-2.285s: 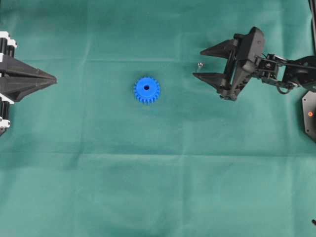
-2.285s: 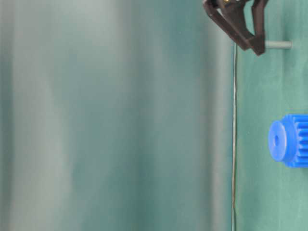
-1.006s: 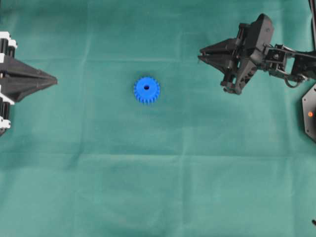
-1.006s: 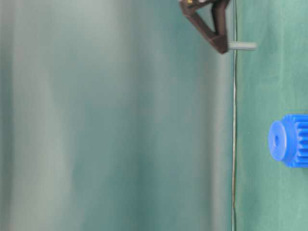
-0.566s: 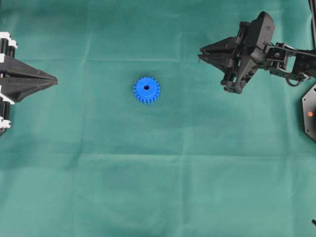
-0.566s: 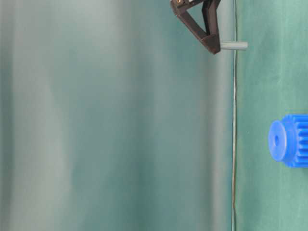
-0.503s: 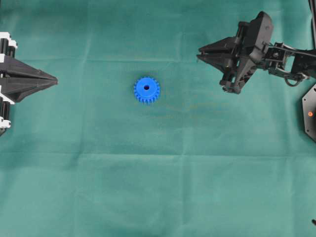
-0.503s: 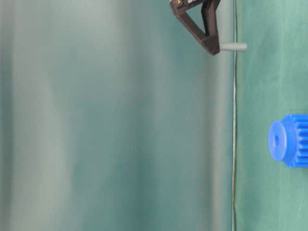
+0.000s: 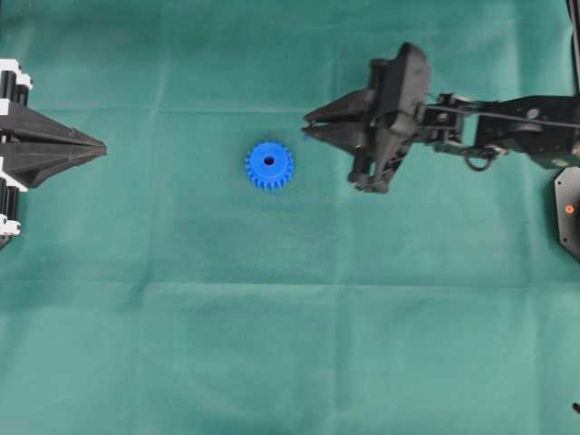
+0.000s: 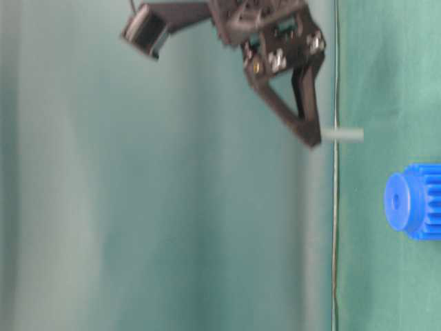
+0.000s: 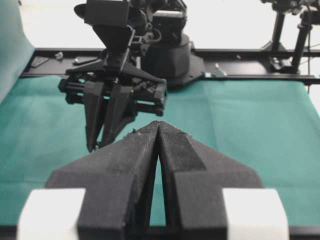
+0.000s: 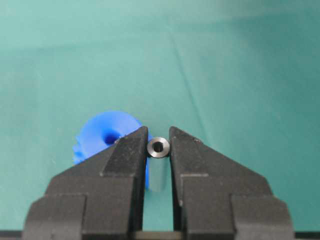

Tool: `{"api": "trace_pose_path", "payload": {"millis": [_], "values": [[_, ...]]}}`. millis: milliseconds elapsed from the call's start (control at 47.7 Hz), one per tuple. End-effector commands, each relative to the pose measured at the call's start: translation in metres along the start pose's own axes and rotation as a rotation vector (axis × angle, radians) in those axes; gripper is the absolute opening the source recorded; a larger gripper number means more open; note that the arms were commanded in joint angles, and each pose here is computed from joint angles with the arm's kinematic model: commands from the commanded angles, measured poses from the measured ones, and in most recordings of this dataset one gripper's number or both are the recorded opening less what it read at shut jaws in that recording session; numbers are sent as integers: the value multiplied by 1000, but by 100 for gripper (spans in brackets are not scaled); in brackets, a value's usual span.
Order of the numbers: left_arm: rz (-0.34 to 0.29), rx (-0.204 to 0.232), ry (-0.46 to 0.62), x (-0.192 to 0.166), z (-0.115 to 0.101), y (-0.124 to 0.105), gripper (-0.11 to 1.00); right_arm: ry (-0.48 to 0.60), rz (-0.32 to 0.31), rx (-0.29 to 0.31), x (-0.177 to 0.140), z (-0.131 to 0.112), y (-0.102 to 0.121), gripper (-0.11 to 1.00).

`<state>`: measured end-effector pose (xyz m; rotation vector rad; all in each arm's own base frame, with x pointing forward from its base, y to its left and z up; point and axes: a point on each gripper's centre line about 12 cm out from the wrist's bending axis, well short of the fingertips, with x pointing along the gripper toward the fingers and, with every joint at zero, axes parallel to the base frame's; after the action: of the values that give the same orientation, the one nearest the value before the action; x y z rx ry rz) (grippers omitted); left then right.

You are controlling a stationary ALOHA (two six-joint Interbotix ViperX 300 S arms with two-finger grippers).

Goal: Insert the shaft placed at a random location into the center hole of the small gear at another random location.
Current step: 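Carry the shaft left with the right gripper over the blue gear's hole, then align the held shaft above the gear's center hole with the right gripper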

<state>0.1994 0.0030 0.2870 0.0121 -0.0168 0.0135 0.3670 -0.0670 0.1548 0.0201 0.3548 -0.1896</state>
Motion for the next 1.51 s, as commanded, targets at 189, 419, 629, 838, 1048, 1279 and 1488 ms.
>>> {"api": "trace_pose_path", "payload": {"millis": [189,419,629,838,1048,1279,1488], "values": [[2,2,-11,2,5,1,0,-47,28,-20,25,27,12,13],[3,0,-9,2,4,1,0,-50,39,-25,34,28,17,13],[2,2,-9,2,4,1,0,-48,38,-24,35,28,17,13],[2,2,-9,2,4,1,0,-41,42,-26,37,25,19,13],[2,2,-8,2,4,1,0,-11,42,-19,46,12,20,13],[2,0,-11,2,5,1,0,4,41,-17,50,6,20,13],[2,0,-8,2,4,1,0,-1,41,-17,49,8,20,13]]}}
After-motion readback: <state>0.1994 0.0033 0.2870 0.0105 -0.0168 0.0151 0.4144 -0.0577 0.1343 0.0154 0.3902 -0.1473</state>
